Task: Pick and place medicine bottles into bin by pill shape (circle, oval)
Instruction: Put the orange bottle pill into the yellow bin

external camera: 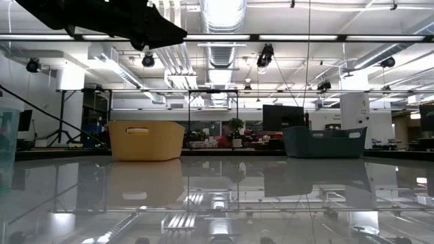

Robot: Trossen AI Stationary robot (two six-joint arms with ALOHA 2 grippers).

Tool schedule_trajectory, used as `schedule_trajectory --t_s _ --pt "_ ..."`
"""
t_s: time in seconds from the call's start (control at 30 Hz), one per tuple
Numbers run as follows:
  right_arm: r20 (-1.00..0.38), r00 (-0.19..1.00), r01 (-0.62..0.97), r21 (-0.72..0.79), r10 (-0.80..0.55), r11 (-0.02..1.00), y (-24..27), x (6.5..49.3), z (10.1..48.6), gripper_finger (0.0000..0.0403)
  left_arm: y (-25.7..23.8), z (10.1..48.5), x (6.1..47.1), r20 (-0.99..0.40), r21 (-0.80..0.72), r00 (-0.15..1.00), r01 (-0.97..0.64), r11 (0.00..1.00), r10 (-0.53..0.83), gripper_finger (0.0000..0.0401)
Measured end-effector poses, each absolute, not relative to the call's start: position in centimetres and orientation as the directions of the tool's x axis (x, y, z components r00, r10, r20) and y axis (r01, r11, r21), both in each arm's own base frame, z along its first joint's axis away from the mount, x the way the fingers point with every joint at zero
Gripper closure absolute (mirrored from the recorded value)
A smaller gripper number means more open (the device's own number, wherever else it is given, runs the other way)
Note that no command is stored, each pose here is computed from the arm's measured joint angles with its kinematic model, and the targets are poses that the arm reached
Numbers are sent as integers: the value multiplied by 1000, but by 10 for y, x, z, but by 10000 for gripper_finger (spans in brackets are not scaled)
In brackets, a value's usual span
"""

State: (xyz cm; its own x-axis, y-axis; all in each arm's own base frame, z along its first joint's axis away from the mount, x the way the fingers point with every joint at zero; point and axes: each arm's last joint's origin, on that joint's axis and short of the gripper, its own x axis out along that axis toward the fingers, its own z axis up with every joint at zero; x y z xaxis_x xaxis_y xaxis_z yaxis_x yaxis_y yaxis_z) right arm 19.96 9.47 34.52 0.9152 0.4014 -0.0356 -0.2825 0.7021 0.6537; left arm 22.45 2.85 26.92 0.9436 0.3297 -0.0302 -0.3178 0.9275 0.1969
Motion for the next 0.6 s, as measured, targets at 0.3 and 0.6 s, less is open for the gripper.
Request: schedule_trajectory --t_s 0.3,0.6 --pt "223 858 -503 547 463 669 98 200 368 266 29 269 224 -31 197 944 -318 927 330 154" --pt "377 863 -483 422 336 768 92 197 383 259 29 269 224 -31 197 944 -318 927 330 154"
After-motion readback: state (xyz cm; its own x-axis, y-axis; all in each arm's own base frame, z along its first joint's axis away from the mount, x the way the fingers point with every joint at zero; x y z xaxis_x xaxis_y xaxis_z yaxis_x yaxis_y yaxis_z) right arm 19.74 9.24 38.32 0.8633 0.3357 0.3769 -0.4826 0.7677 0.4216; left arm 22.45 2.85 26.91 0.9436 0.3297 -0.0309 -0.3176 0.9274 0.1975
